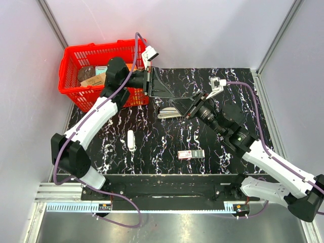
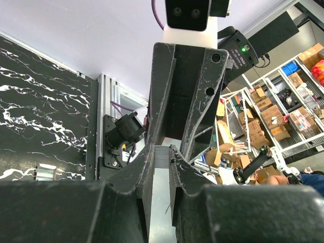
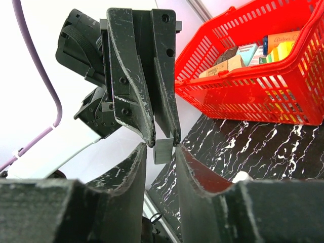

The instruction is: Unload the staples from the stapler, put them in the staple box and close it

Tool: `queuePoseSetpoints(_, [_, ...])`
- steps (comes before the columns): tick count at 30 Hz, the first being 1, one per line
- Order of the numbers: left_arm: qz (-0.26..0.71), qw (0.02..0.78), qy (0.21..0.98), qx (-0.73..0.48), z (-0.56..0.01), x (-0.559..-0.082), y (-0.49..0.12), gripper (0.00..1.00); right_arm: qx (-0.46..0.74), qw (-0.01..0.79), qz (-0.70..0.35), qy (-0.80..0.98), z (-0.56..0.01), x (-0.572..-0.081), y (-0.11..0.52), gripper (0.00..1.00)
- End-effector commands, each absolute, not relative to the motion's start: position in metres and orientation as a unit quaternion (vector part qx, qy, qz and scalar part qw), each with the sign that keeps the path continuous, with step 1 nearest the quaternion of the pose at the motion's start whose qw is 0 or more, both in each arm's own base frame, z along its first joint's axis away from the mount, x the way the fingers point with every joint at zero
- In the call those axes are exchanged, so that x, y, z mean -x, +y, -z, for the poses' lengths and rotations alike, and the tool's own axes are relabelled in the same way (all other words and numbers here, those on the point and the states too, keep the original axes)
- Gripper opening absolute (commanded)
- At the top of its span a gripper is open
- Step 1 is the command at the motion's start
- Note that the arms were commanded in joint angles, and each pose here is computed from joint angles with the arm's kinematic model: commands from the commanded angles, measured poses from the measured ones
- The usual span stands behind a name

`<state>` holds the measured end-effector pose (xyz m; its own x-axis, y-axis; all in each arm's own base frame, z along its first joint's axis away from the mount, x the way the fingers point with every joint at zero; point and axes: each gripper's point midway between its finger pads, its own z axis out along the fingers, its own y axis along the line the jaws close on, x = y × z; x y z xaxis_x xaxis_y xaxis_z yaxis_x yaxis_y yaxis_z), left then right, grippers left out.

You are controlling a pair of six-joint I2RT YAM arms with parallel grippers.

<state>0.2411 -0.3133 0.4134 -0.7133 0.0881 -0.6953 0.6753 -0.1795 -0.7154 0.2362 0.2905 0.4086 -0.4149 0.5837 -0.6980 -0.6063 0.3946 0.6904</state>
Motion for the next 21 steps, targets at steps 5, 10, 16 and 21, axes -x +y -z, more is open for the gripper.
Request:
queuePoseSetpoints(5, [0.702, 0.228, 0.582, -0.341, -0.429, -0.223, -0.311, 0.11, 0.021, 0.538, -0.578, 0.613, -0.429, -0.23, 0.298, 0.32])
queuePoseSetpoints(10, [0.699, 0.232, 0.582, -0.344, -0.428, -0.222, -0.31, 0.1, 0.021, 0.544, -0.578, 0.608, -0.433, -0.228, 0.294, 0.28])
queuePoseSetpoints(16, [0.693, 0.231, 0.59, -0.344, -0.426, -0.221, -0.31, 0.16, 0.018, 0.547, -0.562, 0.62, -0.426, -0.226, 0.287, 0.18])
queuePoseSetpoints(21, [0.637, 0.27, 0.636, -0.342, -0.412, -0.239, -0.31, 0.42, 0.015, 0.53, -0.496, 0.688, -0.393, -0.23, 0.274, 0.14])
